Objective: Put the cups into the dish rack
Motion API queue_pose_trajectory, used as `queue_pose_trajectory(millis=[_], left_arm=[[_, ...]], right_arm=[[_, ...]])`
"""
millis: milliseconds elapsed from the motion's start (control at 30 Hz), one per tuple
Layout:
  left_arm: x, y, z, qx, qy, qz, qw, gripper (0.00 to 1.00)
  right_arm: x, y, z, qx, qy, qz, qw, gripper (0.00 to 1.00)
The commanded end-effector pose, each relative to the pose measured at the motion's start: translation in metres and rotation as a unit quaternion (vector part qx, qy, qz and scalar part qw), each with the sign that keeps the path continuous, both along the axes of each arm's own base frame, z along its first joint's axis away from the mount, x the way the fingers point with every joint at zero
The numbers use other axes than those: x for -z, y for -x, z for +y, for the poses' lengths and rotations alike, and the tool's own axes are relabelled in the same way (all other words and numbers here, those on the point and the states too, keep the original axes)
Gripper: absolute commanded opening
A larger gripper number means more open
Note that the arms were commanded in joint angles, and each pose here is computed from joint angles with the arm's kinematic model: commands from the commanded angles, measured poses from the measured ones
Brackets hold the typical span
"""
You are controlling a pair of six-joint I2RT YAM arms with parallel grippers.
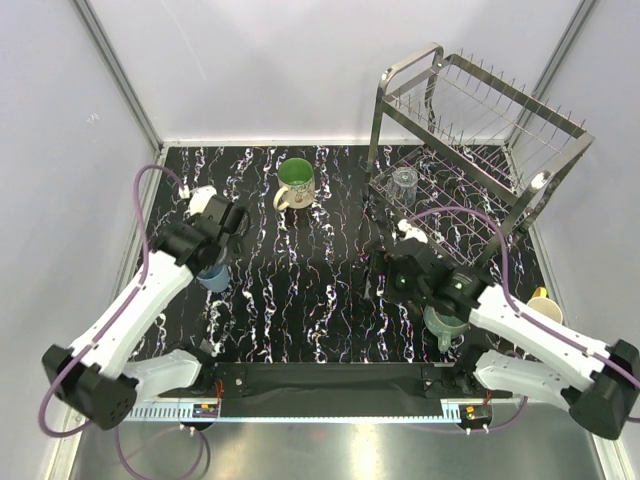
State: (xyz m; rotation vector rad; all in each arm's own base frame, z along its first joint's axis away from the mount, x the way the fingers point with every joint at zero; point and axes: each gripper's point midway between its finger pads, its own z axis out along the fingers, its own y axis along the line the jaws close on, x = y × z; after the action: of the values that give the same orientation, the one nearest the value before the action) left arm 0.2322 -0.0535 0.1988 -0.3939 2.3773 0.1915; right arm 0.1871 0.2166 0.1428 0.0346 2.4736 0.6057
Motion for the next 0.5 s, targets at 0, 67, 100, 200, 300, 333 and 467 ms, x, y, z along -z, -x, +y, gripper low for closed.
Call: queue_pose_trajectory(millis=[0,67,100,200,300,333,467], left_arm=[[0.007,-0.013,0.005,0.007,-0.015,0.024,1.000,0.76],[0.018,-0.019,0.008,-0.001,-0.028,0.040,0.999,0.74],[0.021,-0.020,0.009,-0.003,-0.031,0.045,0.999,0.73],[0.036,-0.024,0.012,-0.011,-0.044,0.061,0.997,0.71],[0.053,-0.027,0.015,-0.020,-0.054,0.075,0.996,0.71],[0.060,-0.029,0.016,-0.023,-0.058,0.084,0.995,0.71],[0.078,-0.032,0.022,-0.035,-0.062,0.093,0.993,0.69]], right_arm=[[-0.015,0.020,0.003,-0.001,-0.054,0.020,0.998,0.98],[-0.023,0.025,0.000,-0.004,-0.070,0.012,0.997,0.99],[-0.024,0.025,-0.002,-0.003,-0.071,0.008,0.997,0.98],[-0.032,0.028,-0.006,-0.002,-0.077,0.000,0.997,0.98],[-0.036,0.028,-0.009,-0.001,-0.076,-0.006,0.997,0.99],[-0.036,0.029,-0.009,-0.002,-0.075,-0.005,0.997,0.99],[-0.035,0.030,-0.009,-0.006,-0.071,-0.002,0.997,0.99]])
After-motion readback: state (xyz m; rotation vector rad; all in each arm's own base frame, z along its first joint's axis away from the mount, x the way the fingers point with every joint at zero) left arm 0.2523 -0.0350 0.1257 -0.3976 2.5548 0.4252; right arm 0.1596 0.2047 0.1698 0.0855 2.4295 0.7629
